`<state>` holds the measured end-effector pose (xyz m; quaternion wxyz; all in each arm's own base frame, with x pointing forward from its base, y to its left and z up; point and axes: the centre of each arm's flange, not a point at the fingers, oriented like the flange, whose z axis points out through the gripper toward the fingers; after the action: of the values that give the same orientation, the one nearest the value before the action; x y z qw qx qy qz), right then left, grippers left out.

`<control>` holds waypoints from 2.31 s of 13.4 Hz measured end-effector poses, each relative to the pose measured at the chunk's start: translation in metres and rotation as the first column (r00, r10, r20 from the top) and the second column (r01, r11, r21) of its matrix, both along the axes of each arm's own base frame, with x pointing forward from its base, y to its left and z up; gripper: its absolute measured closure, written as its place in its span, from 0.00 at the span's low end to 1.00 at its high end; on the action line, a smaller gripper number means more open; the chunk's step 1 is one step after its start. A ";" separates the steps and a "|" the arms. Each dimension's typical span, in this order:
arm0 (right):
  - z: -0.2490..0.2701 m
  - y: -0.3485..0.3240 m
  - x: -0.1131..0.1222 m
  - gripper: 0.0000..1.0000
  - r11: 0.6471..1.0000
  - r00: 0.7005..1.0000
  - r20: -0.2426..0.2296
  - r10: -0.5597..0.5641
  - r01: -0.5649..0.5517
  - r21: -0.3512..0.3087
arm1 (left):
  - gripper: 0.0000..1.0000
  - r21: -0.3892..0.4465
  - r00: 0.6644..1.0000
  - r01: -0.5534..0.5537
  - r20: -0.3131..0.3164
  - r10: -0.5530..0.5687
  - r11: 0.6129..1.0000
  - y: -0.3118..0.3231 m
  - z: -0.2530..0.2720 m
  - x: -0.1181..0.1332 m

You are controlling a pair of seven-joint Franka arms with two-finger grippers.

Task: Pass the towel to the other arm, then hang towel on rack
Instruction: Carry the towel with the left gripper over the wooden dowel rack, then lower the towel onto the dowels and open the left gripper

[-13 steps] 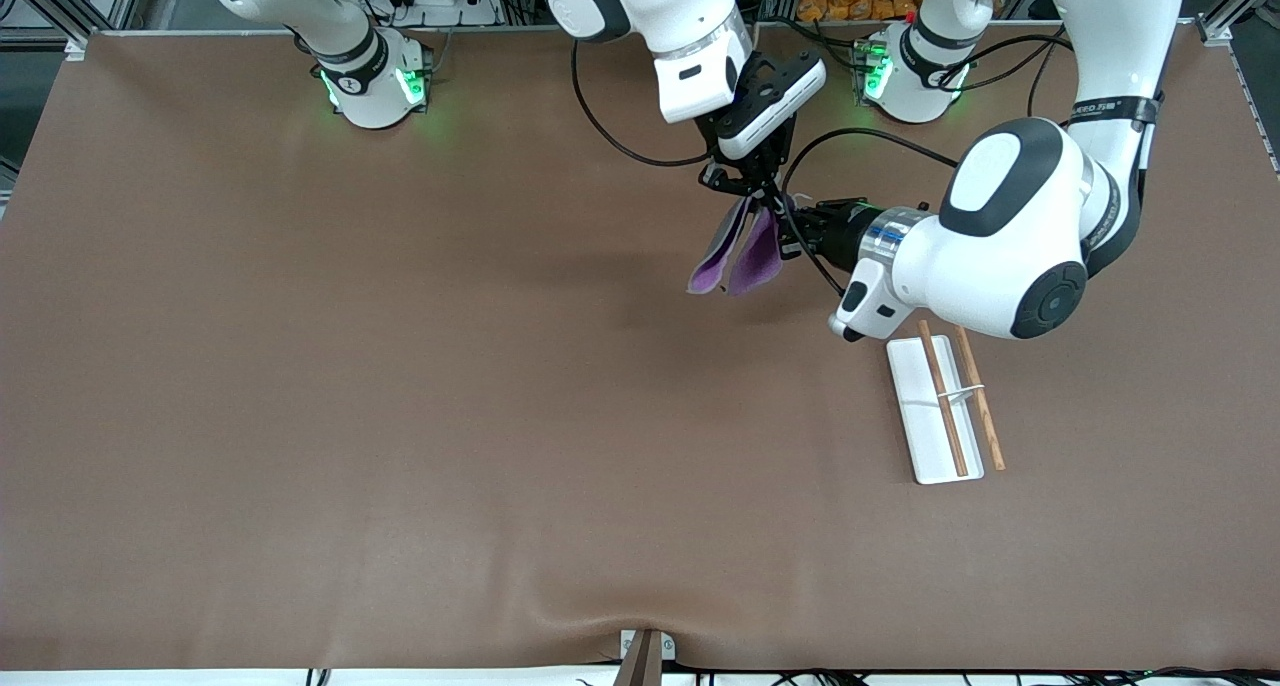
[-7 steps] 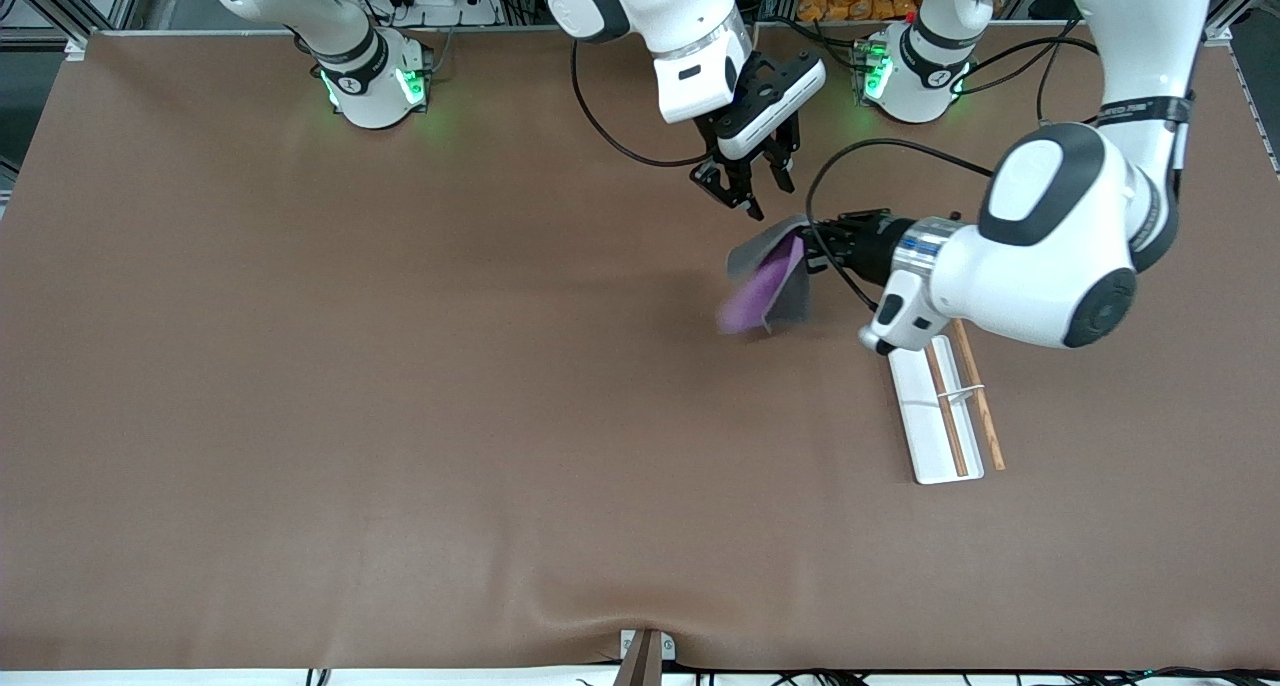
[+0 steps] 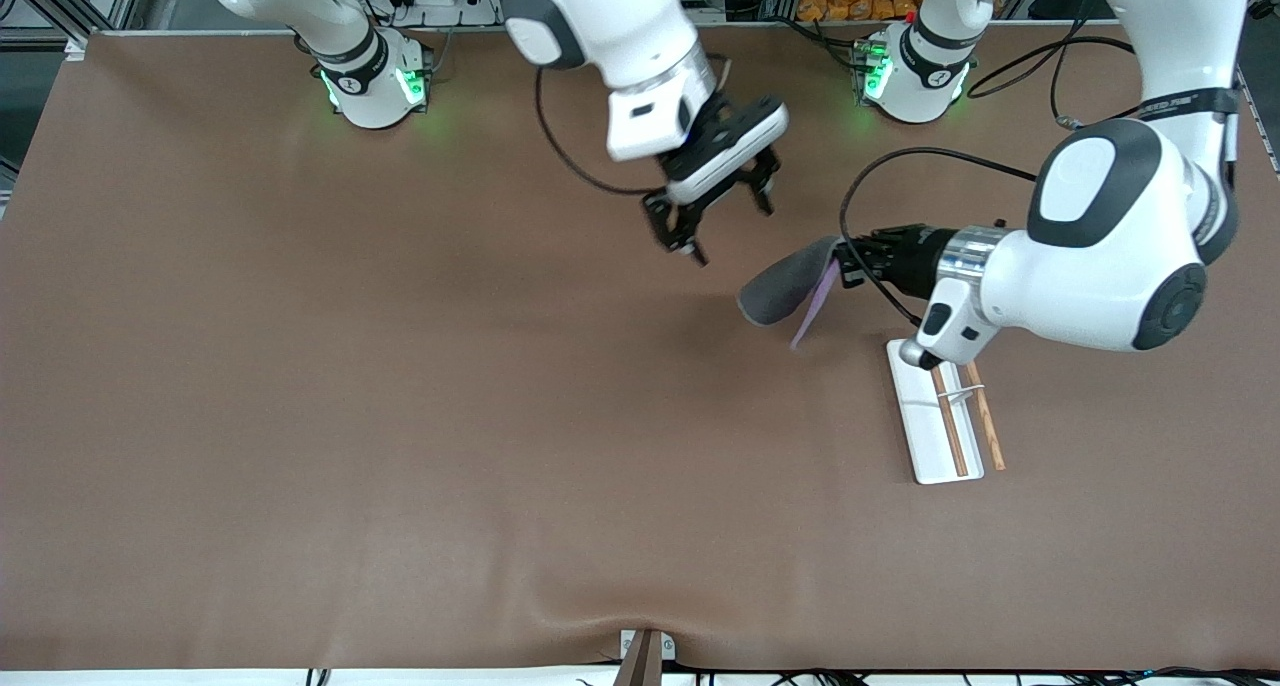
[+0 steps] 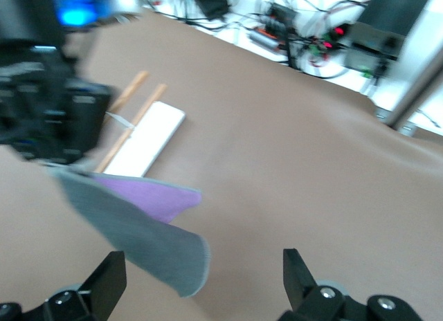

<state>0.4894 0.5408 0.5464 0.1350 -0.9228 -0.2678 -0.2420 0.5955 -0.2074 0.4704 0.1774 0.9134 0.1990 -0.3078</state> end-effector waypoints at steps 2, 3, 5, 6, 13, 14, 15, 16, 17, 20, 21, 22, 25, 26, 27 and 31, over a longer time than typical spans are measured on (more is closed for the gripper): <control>-0.004 -0.041 0.038 0.00 0.996 0.997 -0.030 -0.077 0.076 -0.037 | 0.98 -0.027 0.998 0.022 0.060 -0.020 0.999 0.026 0.001 0.011; -0.007 -0.063 0.056 0.00 0.992 0.993 -0.043 -0.112 0.109 -0.057 | 0.98 -0.048 0.995 0.027 0.100 -0.023 0.998 0.040 0.000 0.019; -0.009 -0.102 0.087 0.00 0.984 0.985 -0.052 -0.162 0.158 -0.081 | 0.98 -0.084 0.984 0.035 0.177 -0.019 0.996 0.067 -0.008 0.035; -0.011 -0.122 0.101 0.00 0.979 0.981 -0.056 -0.186 0.180 -0.094 | 0.98 -0.097 0.977 0.037 0.212 -0.016 0.995 0.077 -0.014 0.042; -0.040 -0.331 0.184 0.00 0.891 0.884 -0.209 -0.418 0.354 -0.284 | 0.98 -0.132 0.915 0.067 0.403 -0.008 0.989 0.105 -0.047 0.079; -0.043 -0.362 0.191 0.00 0.882 0.873 -0.225 -0.433 0.359 -0.304 | 0.98 -0.124 0.908 0.083 0.419 -0.024 0.989 0.108 -0.049 0.081; -0.045 -0.388 0.195 0.00 0.872 0.859 -0.240 -0.453 0.371 -0.320 | 0.98 -0.098 0.897 0.106 0.439 -0.053 0.990 0.116 -0.051 0.082; -0.047 -0.411 0.198 0.00 0.861 0.841 -0.257 -0.476 0.386 -0.332 | 0.98 -0.067 0.885 0.131 0.458 -0.086 0.989 0.130 -0.052 0.084; -0.046 -0.431 0.198 0.00 0.854 0.829 -0.271 -0.489 0.392 -0.343 | 0.98 -0.047 0.873 0.150 0.476 -0.110 0.988 0.150 -0.053 0.086; -0.033 -0.467 0.187 0.00 0.839 0.795 -0.320 -0.515 0.391 -0.378 | 0.98 -0.064 0.870 0.192 0.473 -0.139 0.979 0.210 -0.057 0.080; -0.025 -0.476 0.182 0.00 0.835 0.785 -0.332 -0.523 0.393 -0.385 | 0.98 -0.075 0.875 0.199 0.462 -0.143 0.977 0.224 -0.058 0.077; -0.018 -0.484 0.177 0.00 0.833 0.779 -0.341 -0.526 0.391 -0.391 | 0.98 -0.088 0.883 0.207 0.445 -0.148 0.974 0.233 -0.059 0.072; 0.008 -0.504 0.161 0.00 0.834 0.775 -0.354 -0.523 0.381 -0.398 | 0.98 -0.110 0.899 0.220 0.408 -0.158 0.969 0.238 -0.061 0.065; 0.018 -0.508 0.154 0.00 0.833 0.770 -0.359 -0.527 0.382 -0.401 | 0.98 -0.113 0.902 0.220 0.402 -0.158 0.969 0.241 -0.061 0.064; 0.027 -0.514 0.148 0.00 0.830 0.764 -0.365 -0.532 0.386 -0.404 | 0.98 -0.117 0.902 0.223 0.402 -0.159 0.968 0.245 -0.060 0.063; 0.062 -0.539 0.120 0.00 0.817 0.738 -0.382 -0.557 0.405 -0.411 | 0.98 -0.128 0.890 0.230 0.429 -0.155 0.965 0.281 -0.060 0.059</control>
<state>0.6094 0.0014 0.6084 -0.0123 -0.9998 -0.0080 0.0142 0.6549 0.0732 0.4105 0.2639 0.9538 0.0371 -0.1388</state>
